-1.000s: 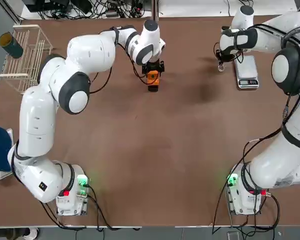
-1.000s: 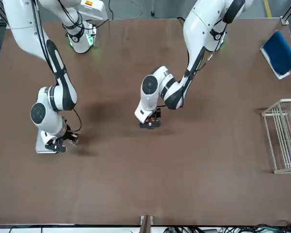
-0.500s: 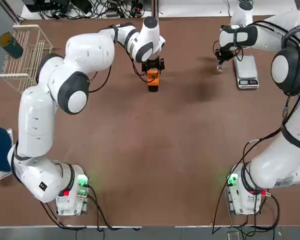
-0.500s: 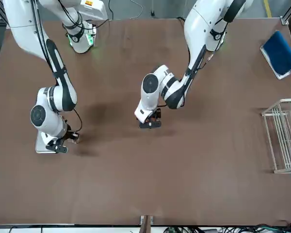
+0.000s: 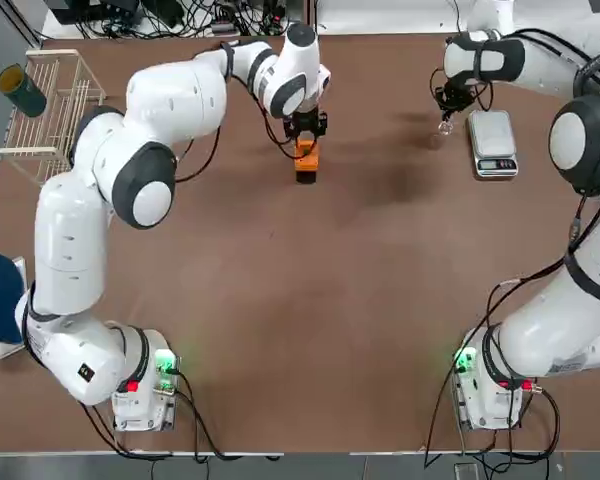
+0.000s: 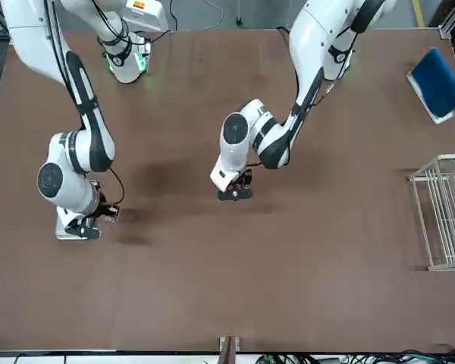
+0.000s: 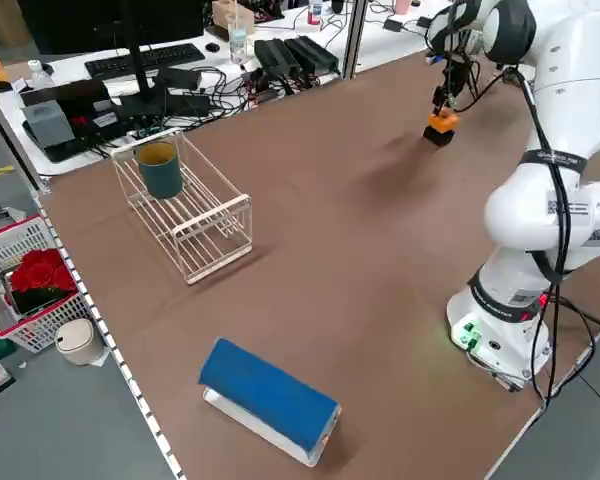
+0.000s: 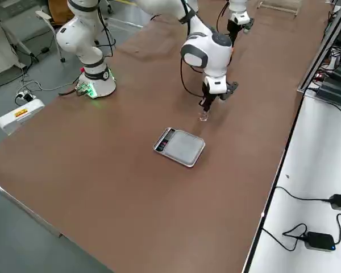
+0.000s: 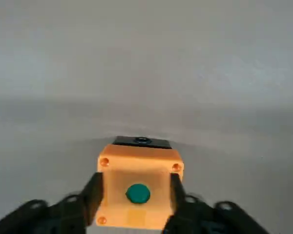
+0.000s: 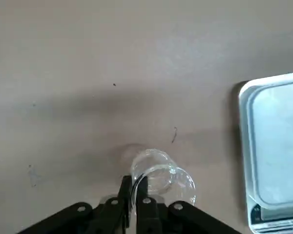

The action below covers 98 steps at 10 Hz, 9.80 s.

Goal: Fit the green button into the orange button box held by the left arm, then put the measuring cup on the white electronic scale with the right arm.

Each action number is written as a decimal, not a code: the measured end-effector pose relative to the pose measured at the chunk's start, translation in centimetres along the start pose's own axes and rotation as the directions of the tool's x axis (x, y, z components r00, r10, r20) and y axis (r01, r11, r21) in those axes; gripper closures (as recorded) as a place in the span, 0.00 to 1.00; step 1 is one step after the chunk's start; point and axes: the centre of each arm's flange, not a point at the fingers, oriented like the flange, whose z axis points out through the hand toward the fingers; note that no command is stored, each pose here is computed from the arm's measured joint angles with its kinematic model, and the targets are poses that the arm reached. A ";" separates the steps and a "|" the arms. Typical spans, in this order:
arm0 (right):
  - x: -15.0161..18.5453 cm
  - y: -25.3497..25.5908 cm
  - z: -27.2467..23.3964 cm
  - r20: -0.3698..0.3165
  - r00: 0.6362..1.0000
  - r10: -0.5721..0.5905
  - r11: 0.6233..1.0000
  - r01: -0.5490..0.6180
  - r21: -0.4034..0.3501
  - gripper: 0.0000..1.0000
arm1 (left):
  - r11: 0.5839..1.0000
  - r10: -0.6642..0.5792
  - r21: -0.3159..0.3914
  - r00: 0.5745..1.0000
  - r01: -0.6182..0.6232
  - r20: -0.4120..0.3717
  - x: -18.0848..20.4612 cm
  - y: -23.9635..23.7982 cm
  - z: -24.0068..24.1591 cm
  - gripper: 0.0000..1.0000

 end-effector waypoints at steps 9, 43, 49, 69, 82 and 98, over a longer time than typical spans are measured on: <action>1.1 15.0 -1.9 -0.056 0.980 -0.193 0.979 0.188 -0.073 0.93 | 1.000 0.004 0.024 1.000 -0.005 0.023 -2.1 0.9 0.7 0.99; 0.0 15.3 -0.5 -0.065 0.973 -0.220 0.974 0.215 -0.074 0.41 | 0.999 0.040 0.018 0.999 -0.039 -0.031 -2.1 0.6 2.1 0.99; -0.9 11.0 -12.3 -0.039 0.976 -0.214 0.977 0.213 -0.028 0.17 | 0.999 0.042 0.016 0.999 -0.041 -0.033 -2.2 0.6 2.4 0.99; -5.9 5.2 -36.1 -0.047 0.982 -0.182 0.983 0.182 0.014 0.00 | 1.000 0.023 0.007 0.999 -0.023 -0.043 -1.7 0.4 1.8 0.99; -6.2 5.4 -36.6 -0.034 0.984 -0.176 0.984 0.177 0.015 0.00 | 0.999 -0.026 0.019 0.999 0.027 -0.036 0.6 -1.4 -1.1 0.97; -7.0 5.7 -37.9 -0.053 0.985 -0.162 0.986 0.163 0.016 0.00 | 1.000 -0.005 -0.020 1.000 0.005 0.022 10.5 -43.9 -32.1 0.00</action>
